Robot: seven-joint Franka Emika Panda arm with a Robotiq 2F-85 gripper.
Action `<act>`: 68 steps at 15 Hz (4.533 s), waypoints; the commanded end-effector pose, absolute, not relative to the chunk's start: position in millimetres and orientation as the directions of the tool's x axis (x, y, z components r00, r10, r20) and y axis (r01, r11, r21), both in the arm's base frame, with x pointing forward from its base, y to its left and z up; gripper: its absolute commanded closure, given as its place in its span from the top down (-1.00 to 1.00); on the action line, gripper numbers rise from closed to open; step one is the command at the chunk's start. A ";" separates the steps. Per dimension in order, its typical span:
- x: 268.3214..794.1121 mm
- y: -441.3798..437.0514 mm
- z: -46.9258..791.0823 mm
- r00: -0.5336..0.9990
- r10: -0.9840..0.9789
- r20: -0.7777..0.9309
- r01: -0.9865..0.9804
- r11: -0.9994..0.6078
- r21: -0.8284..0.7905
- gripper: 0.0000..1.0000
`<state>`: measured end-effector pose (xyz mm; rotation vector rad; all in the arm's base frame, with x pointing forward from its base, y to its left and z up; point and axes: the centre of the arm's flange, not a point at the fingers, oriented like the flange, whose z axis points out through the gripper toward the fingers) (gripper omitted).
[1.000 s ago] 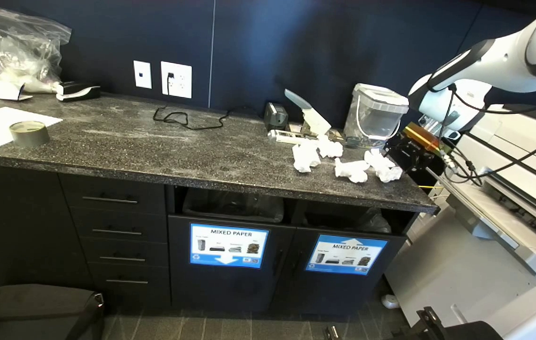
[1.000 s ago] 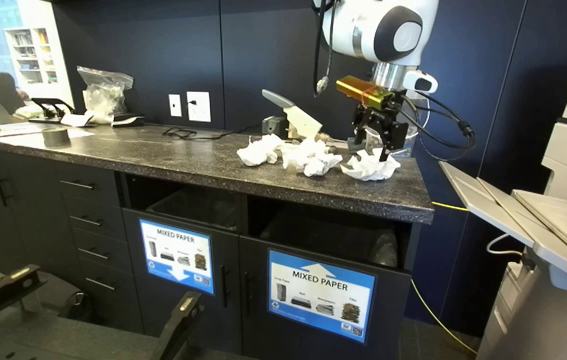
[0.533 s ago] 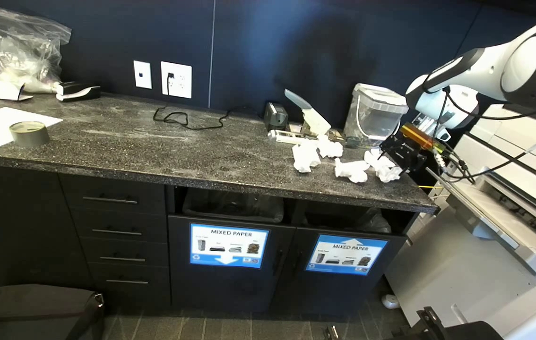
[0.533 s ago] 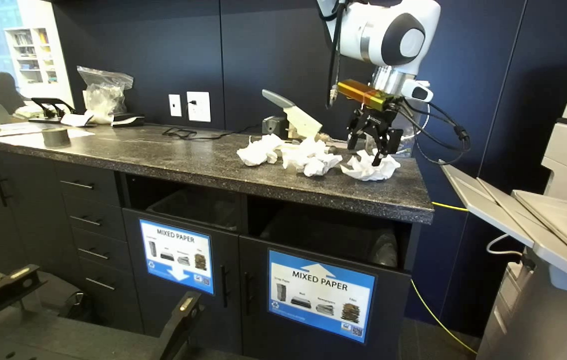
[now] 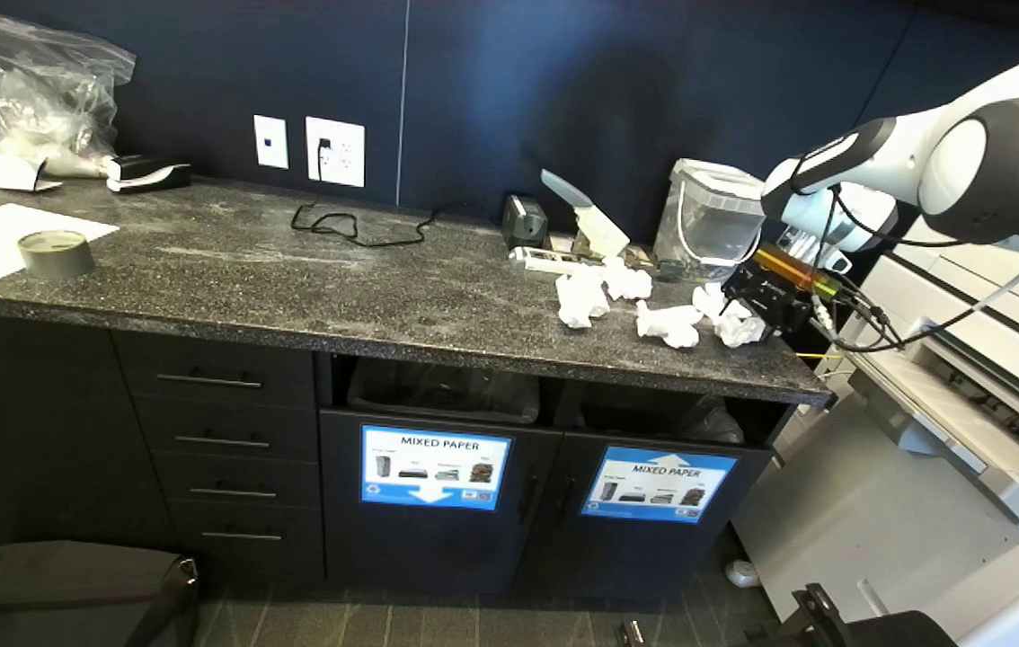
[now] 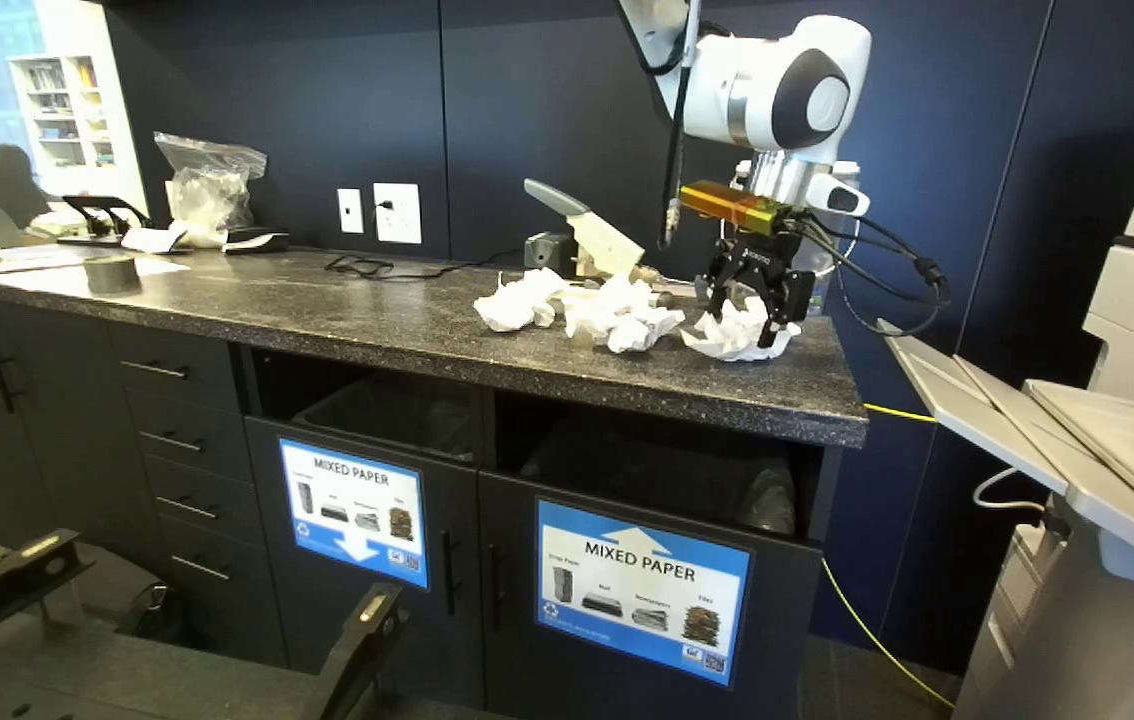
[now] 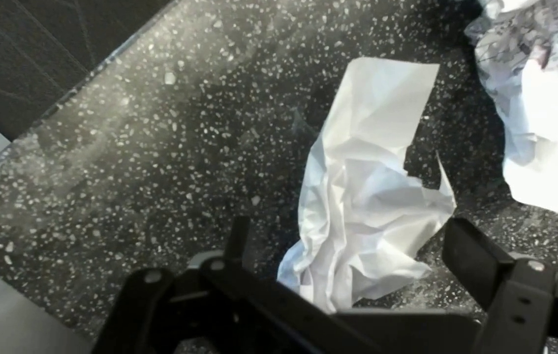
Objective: Pick up the papers from the counter and put them in the bin
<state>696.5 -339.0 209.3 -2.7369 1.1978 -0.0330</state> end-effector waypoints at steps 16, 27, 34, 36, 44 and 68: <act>733.4 -348.2 193.3 0.694 -0.720 0.006 -0.718 -0.692 -0.077 -0.57; 698.9 -307.8 187.6 0.837 -0.547 0.012 -0.547 -0.837 0.005 -0.71; 646.5 -287.0 195.8 0.918 -0.394 0.053 -0.394 -0.919 -0.018 -0.71; 632.5 -280.8 194.9 0.931 -0.359 0.060 -0.359 -0.933 -0.017 -0.71; 585.9 -253.2 201.3 0.957 -0.273 0.100 -0.271 -0.962 -0.035 -0.71; 468.0 -88.3 41.4 0.892 -0.104 0.441 -0.135 -0.990 0.039 -0.73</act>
